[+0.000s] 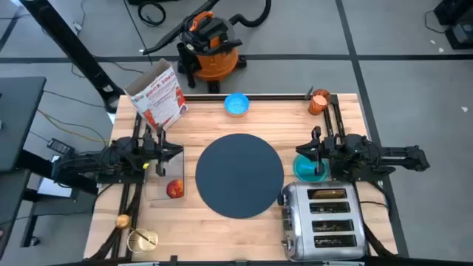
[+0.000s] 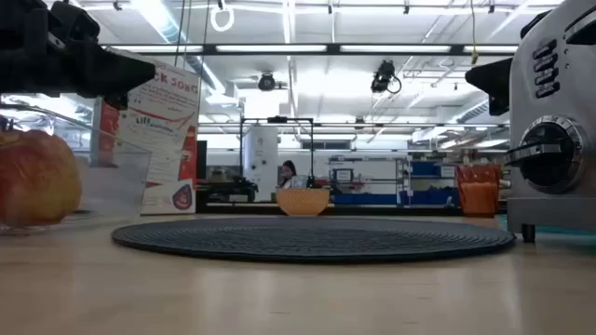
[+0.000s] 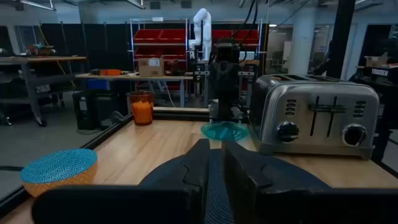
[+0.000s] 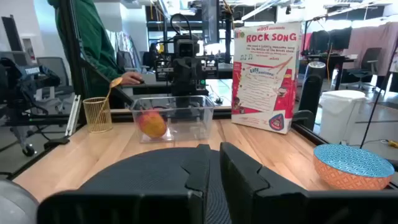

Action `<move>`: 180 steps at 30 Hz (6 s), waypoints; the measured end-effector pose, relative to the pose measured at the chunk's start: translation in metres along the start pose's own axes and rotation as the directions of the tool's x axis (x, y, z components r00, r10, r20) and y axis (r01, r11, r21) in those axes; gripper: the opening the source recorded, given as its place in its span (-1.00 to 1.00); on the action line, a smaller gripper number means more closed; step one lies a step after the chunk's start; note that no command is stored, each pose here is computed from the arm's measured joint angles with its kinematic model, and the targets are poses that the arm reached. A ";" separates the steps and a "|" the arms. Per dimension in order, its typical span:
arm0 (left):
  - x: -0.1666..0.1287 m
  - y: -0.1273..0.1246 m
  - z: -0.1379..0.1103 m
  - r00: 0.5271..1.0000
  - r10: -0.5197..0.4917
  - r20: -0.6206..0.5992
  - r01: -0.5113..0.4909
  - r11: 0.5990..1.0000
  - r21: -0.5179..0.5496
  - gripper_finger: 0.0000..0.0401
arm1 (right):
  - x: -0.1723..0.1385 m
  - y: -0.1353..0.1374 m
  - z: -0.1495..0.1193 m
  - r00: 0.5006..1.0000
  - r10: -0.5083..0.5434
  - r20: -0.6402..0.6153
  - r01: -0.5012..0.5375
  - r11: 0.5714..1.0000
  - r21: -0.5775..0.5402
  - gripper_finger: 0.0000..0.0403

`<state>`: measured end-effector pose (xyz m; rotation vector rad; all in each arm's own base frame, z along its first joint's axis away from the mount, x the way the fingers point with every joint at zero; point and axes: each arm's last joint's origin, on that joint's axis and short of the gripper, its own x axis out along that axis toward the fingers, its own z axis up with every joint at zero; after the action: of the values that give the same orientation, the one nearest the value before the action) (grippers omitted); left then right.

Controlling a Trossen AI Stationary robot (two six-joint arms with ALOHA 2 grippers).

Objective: Arrange a breakfast setting

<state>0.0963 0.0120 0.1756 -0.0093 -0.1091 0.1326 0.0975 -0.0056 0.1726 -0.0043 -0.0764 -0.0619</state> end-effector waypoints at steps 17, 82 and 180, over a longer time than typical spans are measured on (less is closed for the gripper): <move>0.000 0.000 0.000 1.000 0.000 0.000 0.000 1.000 0.000 -0.75 | 0.000 0.000 0.000 1.000 0.000 0.000 0.000 1.000 0.000 -0.77; 0.019 -0.007 0.052 0.996 0.007 -0.092 -0.031 0.965 -0.260 -0.75 | 0.000 0.000 0.000 1.000 0.001 0.000 -0.001 1.000 0.000 -0.77; 0.306 0.090 0.044 0.636 0.287 -0.716 -0.562 0.808 -0.175 -0.24 | 0.037 -0.006 0.144 0.954 -0.283 -0.094 0.295 0.848 0.440 -0.47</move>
<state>0.3808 0.1416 0.2513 -0.4896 0.6066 0.5950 0.1227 -0.0124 0.3186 0.4759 -0.0638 -0.3474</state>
